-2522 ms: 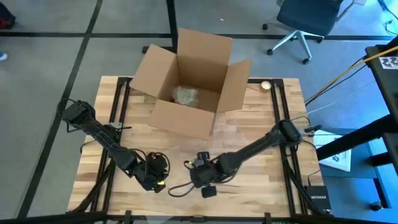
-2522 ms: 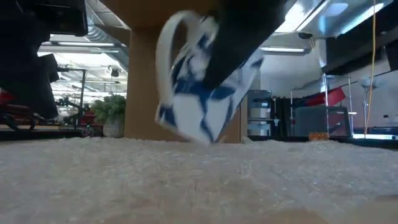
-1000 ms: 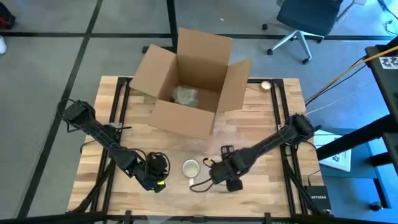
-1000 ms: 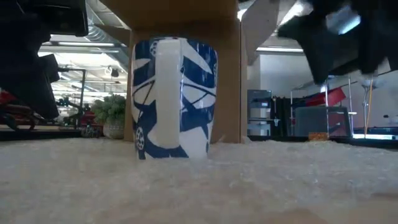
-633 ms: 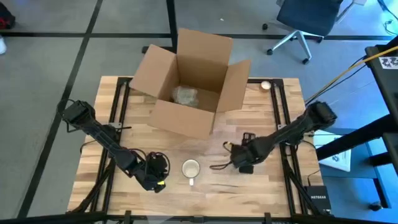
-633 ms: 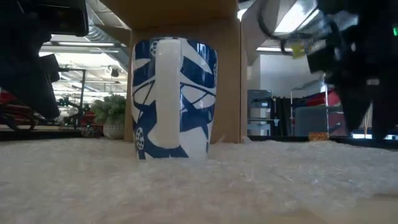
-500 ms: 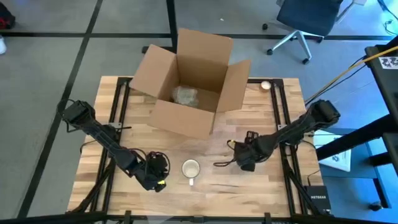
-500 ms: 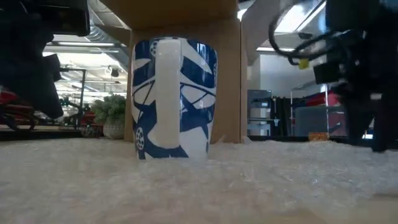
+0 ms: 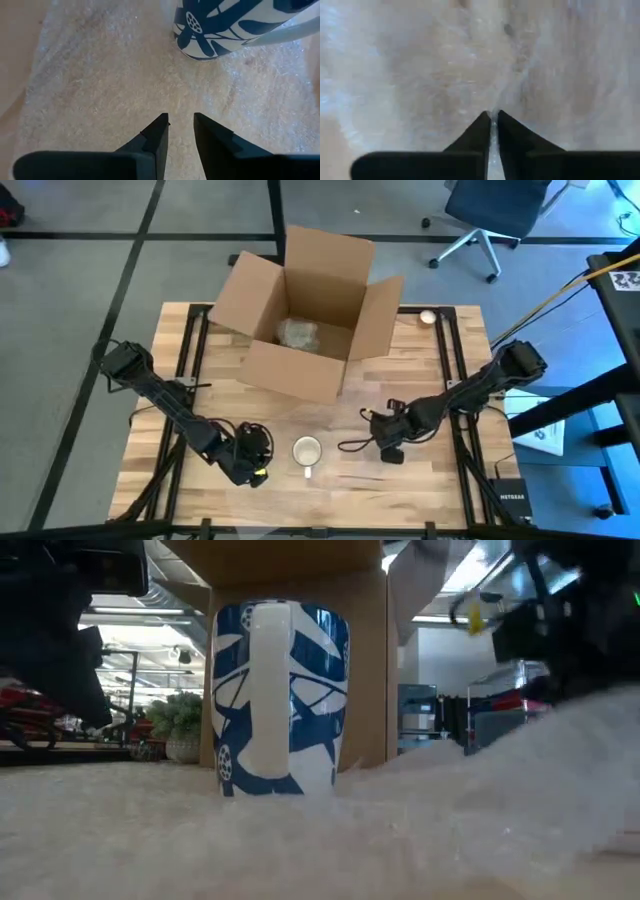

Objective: Wrap mug
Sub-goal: Wrap the blue mug with bubble wrap

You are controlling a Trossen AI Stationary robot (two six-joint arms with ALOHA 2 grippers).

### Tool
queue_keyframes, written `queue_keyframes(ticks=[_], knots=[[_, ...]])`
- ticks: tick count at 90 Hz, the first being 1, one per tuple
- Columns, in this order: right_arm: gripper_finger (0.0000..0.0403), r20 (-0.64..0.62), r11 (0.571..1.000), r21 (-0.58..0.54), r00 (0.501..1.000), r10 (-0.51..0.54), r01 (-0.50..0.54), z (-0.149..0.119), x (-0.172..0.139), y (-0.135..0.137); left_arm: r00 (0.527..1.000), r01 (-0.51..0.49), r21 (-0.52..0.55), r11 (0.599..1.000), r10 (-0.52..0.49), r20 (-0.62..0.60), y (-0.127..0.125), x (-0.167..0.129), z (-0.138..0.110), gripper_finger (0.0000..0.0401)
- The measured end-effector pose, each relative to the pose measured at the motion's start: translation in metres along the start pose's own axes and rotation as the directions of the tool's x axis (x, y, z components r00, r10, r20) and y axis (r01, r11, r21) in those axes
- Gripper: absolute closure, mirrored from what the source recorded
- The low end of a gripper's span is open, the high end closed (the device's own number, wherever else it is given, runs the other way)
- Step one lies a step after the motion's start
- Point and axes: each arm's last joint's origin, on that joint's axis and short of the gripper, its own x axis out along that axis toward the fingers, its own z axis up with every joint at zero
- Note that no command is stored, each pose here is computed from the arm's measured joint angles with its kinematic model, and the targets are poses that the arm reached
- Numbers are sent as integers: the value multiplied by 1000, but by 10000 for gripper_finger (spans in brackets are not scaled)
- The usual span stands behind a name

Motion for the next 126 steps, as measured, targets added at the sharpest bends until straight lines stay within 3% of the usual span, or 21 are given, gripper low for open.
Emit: queue_keyframes(ticks=[9,17,35,47,64,85,90,109,120,126], knots=[[382,126,997,-44,989,72,-67,24,-16,14,1000,-3,-1,1000,3,3,0,0,1,325],[395,283,986,-113,947,153,-126,47,-34,28,1000,-7,-1,1000,7,12,0,0,1,325],[400,578,943,-288,755,309,-166,85,-70,50,1000,-8,0,1000,8,14,1,0,1,325],[401,675,924,-357,645,358,-139,97,-75,57,1000,-13,0,1000,13,24,1,0,1,325],[402,706,905,-406,586,397,-124,110,-47,69,999,13,-15,1000,-12,48,-2,1,5,325],[402,669,900,-433,650,360,-53,137,-18,88,992,74,17,997,-75,103,-8,2,12,325],[402,632,897,-442,705,321,-12,142,-7,91,991,82,18,996,-84,107,-9,2,15,326],[402,547,894,-445,808,220,58,165,6,94,978,147,42,988,-151,144,-21,-16,33,325],[402,547,901,-427,816,187,80,173,4,91,963,177,56,983,-185,195,-28,-30,46,325],[402,571,905,-418,797,195,78,178,0,90,954,172,66,983,-183,237,-30,-34,50,325]])
